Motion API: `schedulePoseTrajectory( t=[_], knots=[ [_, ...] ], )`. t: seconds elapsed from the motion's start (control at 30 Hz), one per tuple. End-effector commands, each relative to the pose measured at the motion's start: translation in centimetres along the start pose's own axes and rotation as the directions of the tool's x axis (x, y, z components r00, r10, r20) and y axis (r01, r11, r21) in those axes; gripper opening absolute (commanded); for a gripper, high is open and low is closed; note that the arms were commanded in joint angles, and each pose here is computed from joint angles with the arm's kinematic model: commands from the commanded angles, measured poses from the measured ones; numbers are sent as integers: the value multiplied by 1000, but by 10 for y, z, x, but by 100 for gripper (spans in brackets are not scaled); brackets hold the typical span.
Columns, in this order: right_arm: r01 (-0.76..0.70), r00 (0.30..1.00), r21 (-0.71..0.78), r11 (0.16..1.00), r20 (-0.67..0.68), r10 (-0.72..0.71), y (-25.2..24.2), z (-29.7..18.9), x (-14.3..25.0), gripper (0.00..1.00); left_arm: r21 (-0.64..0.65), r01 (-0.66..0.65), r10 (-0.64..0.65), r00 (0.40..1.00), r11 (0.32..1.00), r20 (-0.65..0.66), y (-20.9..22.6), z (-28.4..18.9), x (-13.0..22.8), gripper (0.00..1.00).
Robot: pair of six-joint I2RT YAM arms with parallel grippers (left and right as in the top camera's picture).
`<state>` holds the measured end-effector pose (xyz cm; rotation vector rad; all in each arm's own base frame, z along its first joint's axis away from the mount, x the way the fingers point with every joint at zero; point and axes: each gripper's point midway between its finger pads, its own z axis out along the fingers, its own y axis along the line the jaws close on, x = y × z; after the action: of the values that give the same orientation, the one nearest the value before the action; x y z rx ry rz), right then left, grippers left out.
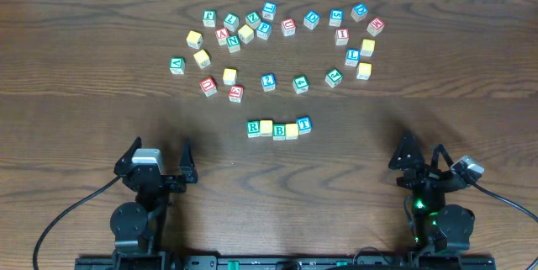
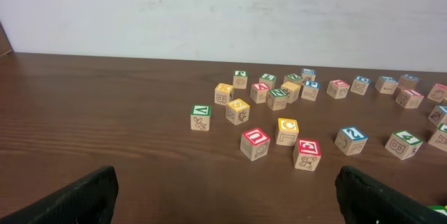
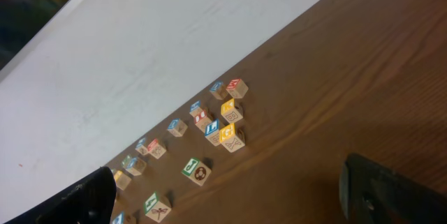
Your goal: Spell out ROBOT
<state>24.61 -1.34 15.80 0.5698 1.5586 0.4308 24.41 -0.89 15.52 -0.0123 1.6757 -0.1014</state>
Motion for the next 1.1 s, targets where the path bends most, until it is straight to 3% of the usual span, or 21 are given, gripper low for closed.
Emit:
schedulePoseTrajectory(
  t=[0.0,1.07],
  knots=[
    [-3,1000,4,1000,5,3,-1,0,-1,99,5,0,0,999,1000,-39,0,2,16,98],
    [-3,1000,4,1000,5,3,-1,0,-1,99,6,0,0,999,1000,-39,0,2,16,98]
  ],
)
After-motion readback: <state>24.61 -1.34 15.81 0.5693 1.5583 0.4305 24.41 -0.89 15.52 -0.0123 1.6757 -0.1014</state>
